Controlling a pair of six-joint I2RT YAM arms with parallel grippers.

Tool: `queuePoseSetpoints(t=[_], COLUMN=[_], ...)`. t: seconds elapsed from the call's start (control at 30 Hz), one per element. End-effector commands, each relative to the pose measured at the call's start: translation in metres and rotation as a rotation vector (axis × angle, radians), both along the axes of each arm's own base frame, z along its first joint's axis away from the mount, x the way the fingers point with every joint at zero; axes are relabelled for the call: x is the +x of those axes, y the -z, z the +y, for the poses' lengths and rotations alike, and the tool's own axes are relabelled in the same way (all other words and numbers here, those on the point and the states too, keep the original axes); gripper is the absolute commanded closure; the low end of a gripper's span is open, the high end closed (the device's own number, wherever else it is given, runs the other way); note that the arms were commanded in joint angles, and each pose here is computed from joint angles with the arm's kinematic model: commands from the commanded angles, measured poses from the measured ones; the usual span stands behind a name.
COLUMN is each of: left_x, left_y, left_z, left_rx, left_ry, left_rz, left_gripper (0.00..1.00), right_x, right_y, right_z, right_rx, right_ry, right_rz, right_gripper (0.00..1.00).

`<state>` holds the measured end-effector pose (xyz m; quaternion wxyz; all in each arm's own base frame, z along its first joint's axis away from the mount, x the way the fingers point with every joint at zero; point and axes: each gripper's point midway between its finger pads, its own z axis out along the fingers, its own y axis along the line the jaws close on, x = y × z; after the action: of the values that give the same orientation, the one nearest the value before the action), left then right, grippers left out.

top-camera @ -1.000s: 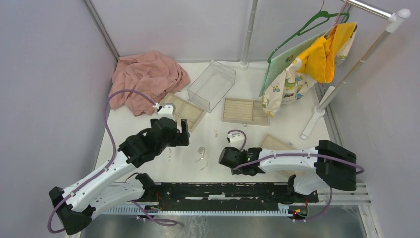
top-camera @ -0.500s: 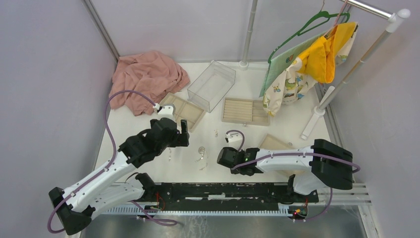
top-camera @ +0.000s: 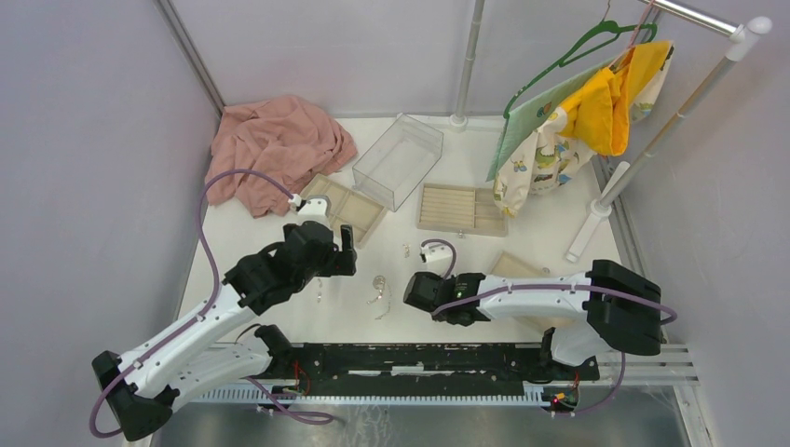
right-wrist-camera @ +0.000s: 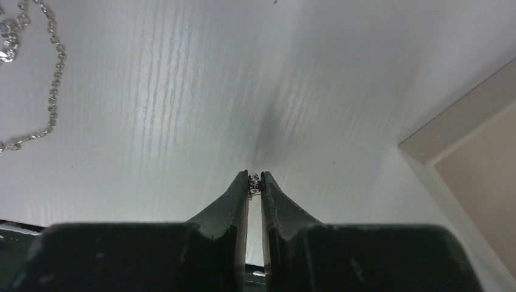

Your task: Organize the mixed jewelry

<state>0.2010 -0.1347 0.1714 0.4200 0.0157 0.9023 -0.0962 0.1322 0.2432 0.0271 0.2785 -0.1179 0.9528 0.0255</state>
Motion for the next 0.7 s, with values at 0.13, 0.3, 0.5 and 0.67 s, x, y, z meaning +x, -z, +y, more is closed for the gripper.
queuePoseSetpoints(t=[0.13, 0.3, 0.5, 0.67], left_x=[0.002, 0.001, 0.001, 0.001], left_y=[-0.002, -0.003, -0.003, -0.003], left_z=[-0.006, -0.006, -0.007, -0.007], left_rx=[-0.009, -0.019, -0.021, -0.018], left_ry=[0.021, 0.027, 0.028, 0.027], left_rz=[-0.012, -0.014, -0.015, -0.012], left_gripper=[0.0, 0.0, 0.0, 0.0], right_x=[0.021, 0.031, 0.031, 0.028], right_y=[-0.022, -0.022, -0.027, -0.017], right_z=[0.001, -0.008, -0.003, 0.006], right_rx=[-0.061, -0.101, -0.048, -0.023], right_ry=[0.003, 0.006, -0.01, -0.045], right_rz=[-0.101, -0.11, -0.104, -0.068], right_gripper=[0.76, 0.44, 0.47, 0.56])
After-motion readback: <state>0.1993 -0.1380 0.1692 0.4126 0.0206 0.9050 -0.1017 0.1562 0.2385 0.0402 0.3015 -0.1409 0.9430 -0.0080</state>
